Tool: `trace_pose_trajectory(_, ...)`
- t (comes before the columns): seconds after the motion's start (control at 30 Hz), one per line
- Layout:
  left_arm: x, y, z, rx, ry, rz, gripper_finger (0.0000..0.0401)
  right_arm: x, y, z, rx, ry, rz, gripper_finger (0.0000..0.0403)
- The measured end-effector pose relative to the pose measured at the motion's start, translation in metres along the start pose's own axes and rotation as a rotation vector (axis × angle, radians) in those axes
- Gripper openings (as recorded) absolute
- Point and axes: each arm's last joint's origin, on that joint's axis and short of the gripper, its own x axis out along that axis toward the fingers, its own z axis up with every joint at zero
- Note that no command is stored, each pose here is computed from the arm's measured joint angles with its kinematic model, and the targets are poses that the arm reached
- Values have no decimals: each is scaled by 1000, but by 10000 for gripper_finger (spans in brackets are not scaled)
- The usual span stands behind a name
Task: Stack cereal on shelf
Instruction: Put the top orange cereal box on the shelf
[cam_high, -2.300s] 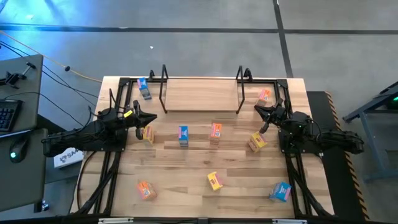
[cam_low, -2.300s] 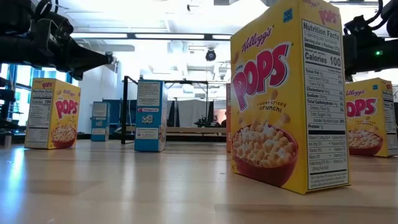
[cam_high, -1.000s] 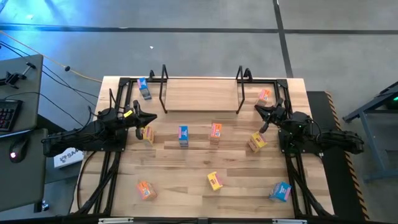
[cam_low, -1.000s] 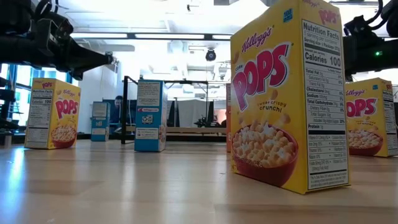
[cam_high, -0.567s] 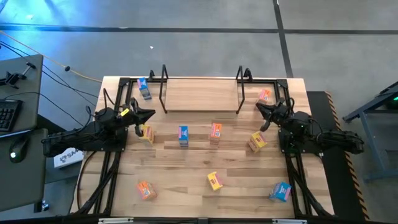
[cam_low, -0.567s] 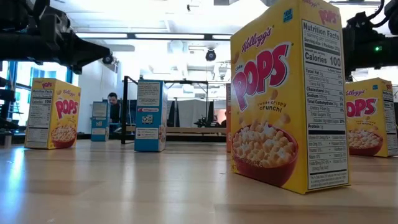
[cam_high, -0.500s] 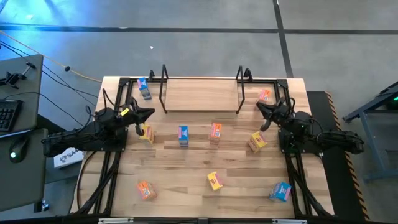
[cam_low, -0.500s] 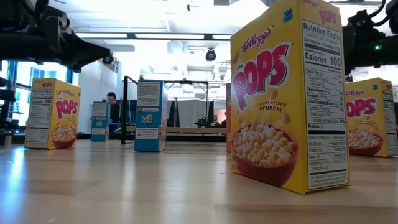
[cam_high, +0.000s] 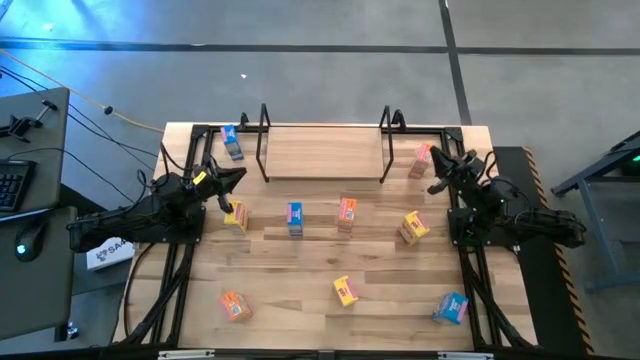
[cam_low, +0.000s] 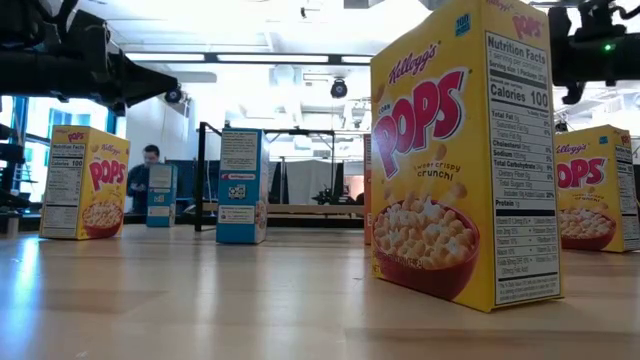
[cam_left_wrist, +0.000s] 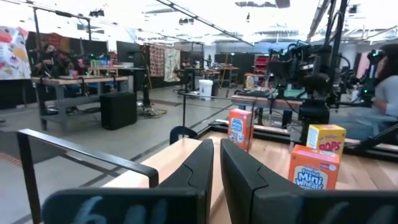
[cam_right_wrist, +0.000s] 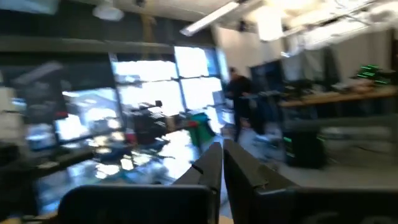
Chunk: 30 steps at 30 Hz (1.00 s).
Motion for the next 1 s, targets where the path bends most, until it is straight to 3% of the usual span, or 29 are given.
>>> trace_pose_trajectory(0.23, 0, 2, 3, 15, -25, 71, 21, 3, -2, 24, 23, 162, -145, 82)
trace_pose_trajectory(0.5, 0, 2, 3, 39, -26, 76, 21, 27, 12, 37, -58, 344, -344, 200)
trace_pose_trajectory(0.67, 0, 2, 3, 39, -26, 76, 21, 45, 17, 39, 70, 480, -509, 272)
trace_pose_trajectory(0.77, 0, 2, 3, 47, -26, 77, 21, 57, 16, 37, 123, 598, -590, 292)
trace_pose_trajectory(1.0, 0, 2, 3, 57, -25, 82, 21, 92, 7, 24, 232, 777, -757, 296)
